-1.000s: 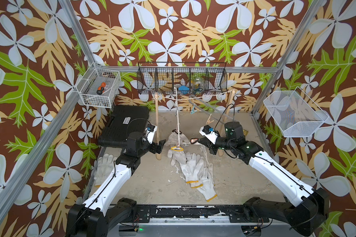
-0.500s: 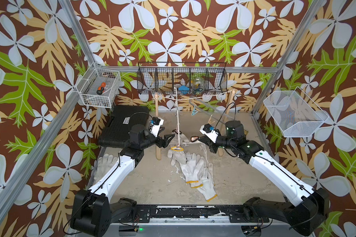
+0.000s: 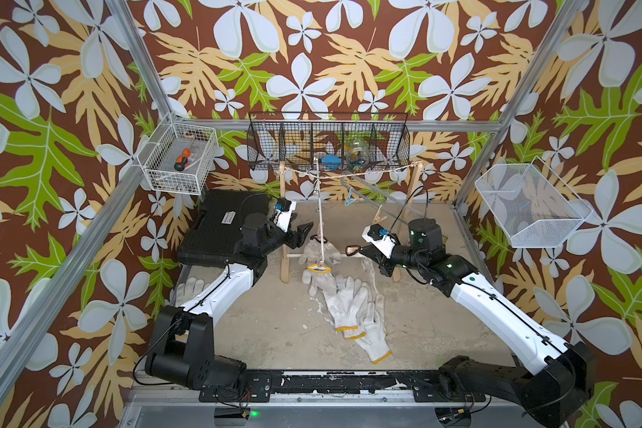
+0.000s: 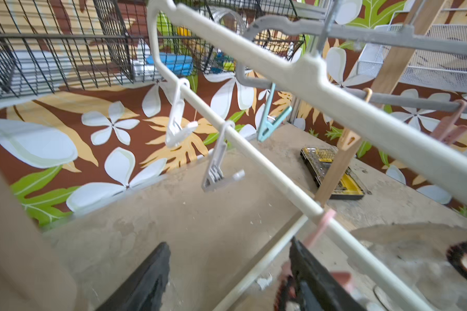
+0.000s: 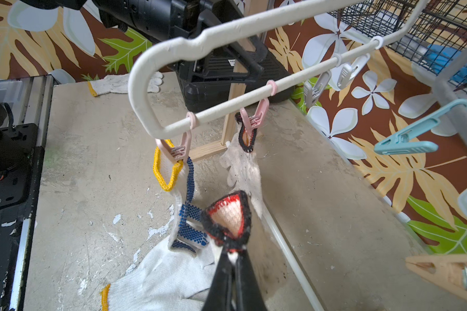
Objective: Clip the gloves onto a hanger to dry
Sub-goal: Open the clamp at the hanger.
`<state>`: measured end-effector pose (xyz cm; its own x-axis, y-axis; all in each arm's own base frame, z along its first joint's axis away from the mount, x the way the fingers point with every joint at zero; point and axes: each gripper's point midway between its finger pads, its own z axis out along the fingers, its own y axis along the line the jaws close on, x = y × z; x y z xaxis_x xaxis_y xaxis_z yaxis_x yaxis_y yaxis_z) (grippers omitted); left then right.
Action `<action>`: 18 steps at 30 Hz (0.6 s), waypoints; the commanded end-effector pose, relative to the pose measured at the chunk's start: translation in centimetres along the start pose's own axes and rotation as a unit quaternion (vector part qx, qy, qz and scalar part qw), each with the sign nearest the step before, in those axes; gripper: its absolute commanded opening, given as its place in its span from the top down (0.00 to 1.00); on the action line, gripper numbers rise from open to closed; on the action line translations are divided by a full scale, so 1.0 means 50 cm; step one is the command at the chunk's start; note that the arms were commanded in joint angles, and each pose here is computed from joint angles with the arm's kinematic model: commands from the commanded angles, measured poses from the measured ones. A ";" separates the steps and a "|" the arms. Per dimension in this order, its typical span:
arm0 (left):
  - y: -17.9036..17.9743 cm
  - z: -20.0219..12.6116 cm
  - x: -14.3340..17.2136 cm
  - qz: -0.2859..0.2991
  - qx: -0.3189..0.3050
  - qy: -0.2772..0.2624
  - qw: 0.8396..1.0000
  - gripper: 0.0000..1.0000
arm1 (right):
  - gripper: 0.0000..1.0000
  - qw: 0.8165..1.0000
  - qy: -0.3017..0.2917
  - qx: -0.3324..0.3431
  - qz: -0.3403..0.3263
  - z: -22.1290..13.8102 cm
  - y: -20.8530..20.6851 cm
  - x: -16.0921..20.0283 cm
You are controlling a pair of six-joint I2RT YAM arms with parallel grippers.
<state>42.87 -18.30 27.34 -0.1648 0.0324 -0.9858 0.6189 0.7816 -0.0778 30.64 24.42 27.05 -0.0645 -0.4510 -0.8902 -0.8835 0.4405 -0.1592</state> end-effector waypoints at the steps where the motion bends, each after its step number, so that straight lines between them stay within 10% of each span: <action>1: 0.015 0.017 -0.020 0.015 -0.010 -0.020 1.000 0.28 | 1.00 1.000 -0.015 0.010 -0.009 0.010 -0.018 -0.019; 18: -0.030 0.054 0.054 0.036 0.043 0.010 0.998 0.28 | 1.00 1.000 -0.019 0.004 -0.012 0.039 -0.038 -0.026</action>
<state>44.06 -20.23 23.29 -0.2021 0.0864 -0.9756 0.6608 0.7472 -0.0707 33.04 25.55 26.79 -0.0586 -0.4458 -0.8932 -0.8832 0.4402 -0.1617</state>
